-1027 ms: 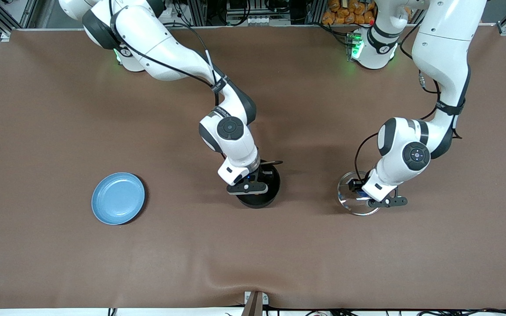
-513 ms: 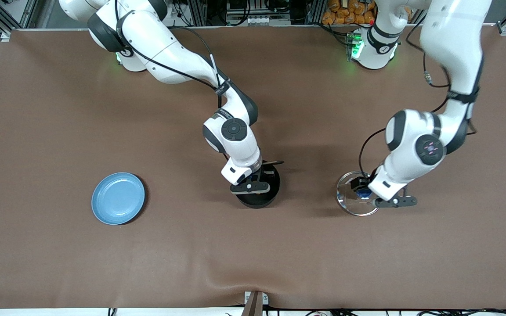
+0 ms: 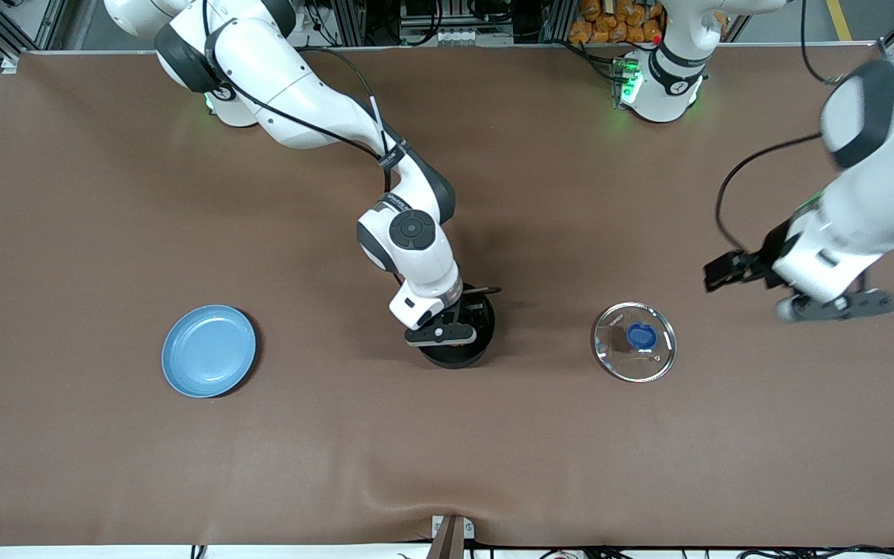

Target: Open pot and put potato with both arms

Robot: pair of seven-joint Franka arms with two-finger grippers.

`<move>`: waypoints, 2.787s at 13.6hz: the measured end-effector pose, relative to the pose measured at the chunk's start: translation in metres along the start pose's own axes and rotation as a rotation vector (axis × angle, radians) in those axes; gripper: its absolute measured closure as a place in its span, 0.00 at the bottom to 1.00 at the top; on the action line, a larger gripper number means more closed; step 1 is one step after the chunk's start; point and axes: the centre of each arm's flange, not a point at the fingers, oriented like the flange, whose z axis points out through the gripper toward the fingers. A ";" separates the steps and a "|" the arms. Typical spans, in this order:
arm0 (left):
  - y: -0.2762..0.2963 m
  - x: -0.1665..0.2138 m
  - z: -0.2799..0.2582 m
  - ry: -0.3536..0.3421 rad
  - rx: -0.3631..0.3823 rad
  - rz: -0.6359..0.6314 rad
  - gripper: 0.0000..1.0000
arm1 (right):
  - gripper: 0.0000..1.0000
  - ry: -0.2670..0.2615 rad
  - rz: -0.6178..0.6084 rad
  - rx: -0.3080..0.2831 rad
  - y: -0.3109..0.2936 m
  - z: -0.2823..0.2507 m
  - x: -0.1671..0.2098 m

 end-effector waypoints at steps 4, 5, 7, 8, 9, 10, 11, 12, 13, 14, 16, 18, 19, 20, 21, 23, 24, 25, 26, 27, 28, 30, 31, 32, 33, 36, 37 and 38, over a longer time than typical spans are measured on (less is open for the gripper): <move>0.002 -0.010 -0.039 -0.021 0.005 0.009 0.00 | 0.00 0.000 -0.005 -0.036 -0.003 -0.034 0.015; 0.002 -0.015 -0.048 -0.026 0.009 0.010 0.00 | 0.00 -0.010 -0.004 -0.051 -0.003 -0.044 0.018; 0.000 -0.025 -0.068 -0.036 0.024 0.021 0.00 | 0.00 -0.004 0.006 -0.072 -0.002 -0.079 0.031; -0.003 -0.029 -0.075 -0.039 0.038 0.054 0.00 | 0.00 -0.003 0.021 -0.099 0.006 -0.103 0.043; -0.008 -0.033 -0.082 -0.039 0.064 0.107 0.00 | 0.00 -0.014 0.047 -0.135 0.021 -0.132 0.057; -0.012 -0.036 -0.088 -0.038 0.077 0.148 0.00 | 0.00 -0.027 0.077 -0.169 0.039 -0.158 0.070; -0.014 -0.038 -0.092 -0.036 0.080 0.167 0.00 | 0.00 -0.039 0.102 -0.198 0.061 -0.186 0.085; -0.016 -0.039 -0.093 -0.034 0.081 0.175 0.00 | 0.00 -0.051 0.114 -0.222 0.089 -0.213 0.100; -0.017 -0.039 -0.094 -0.034 0.081 0.175 0.00 | 0.00 -0.063 0.113 -0.241 0.117 -0.237 0.114; -0.018 -0.038 -0.094 -0.034 0.081 0.174 0.00 | 0.00 -0.075 0.110 -0.256 0.144 -0.258 0.126; -0.020 -0.038 -0.094 -0.033 0.082 0.153 0.00 | 0.00 -0.090 0.127 -0.275 0.188 -0.293 0.140; -0.020 -0.039 -0.098 -0.021 0.081 0.119 0.00 | 0.00 -0.095 0.152 -0.268 0.213 -0.321 0.141; -0.019 -0.041 -0.105 0.005 0.077 0.120 0.00 | 0.00 -0.102 0.147 -0.258 0.223 -0.332 0.137; -0.019 -0.045 -0.113 0.046 0.070 0.121 0.00 | 0.00 -0.113 0.129 -0.246 0.234 -0.343 0.133; -0.020 -0.050 -0.119 0.079 0.064 0.119 0.00 | 0.00 -0.122 0.113 -0.235 0.250 -0.355 0.130; -0.024 -0.060 -0.117 0.096 0.061 0.115 0.00 | 0.00 -0.140 0.093 -0.214 0.286 -0.378 0.119; -0.025 -0.064 -0.115 0.098 0.060 0.114 0.00 | 0.00 -0.145 0.087 -0.210 0.304 -0.390 0.112; -0.027 -0.067 -0.113 0.098 0.060 0.114 0.00 | 0.00 -0.147 0.096 -0.204 0.320 -0.401 0.104; -0.028 -0.068 -0.112 0.098 0.060 0.111 0.00 | 0.00 -0.148 0.117 -0.193 0.334 -0.411 0.096; -0.030 -0.068 -0.112 0.100 0.059 0.109 0.00 | 0.00 -0.151 0.137 -0.186 0.347 -0.421 0.090; -0.031 -0.068 -0.112 0.100 0.059 0.107 0.00 | 0.00 -0.156 0.142 -0.183 0.361 -0.431 0.085; -0.031 -0.068 -0.111 0.099 0.059 0.107 0.00 | 0.00 -0.166 0.147 -0.179 0.389 -0.446 0.079; -0.031 -0.068 -0.111 0.100 0.059 0.107 0.00 | 0.00 -0.167 0.151 -0.178 0.396 -0.453 0.077; -0.031 -0.068 -0.111 0.100 0.059 0.107 0.00 | 0.00 -0.167 0.153 -0.178 0.397 -0.460 0.074; -0.031 -0.068 -0.111 0.100 0.059 0.107 0.00 | 0.00 -0.163 0.151 -0.178 0.395 -0.466 0.071; -0.031 -0.068 -0.111 0.100 0.059 0.107 0.00 | 0.00 -0.151 0.143 -0.176 0.390 -0.480 0.063; -0.030 -0.068 -0.111 0.100 0.059 0.107 0.00 | 0.00 -0.147 0.141 -0.175 0.388 -0.484 0.059; -0.030 -0.068 -0.111 0.100 0.059 0.106 0.00 | 0.00 -0.143 0.139 -0.176 0.387 -0.489 0.053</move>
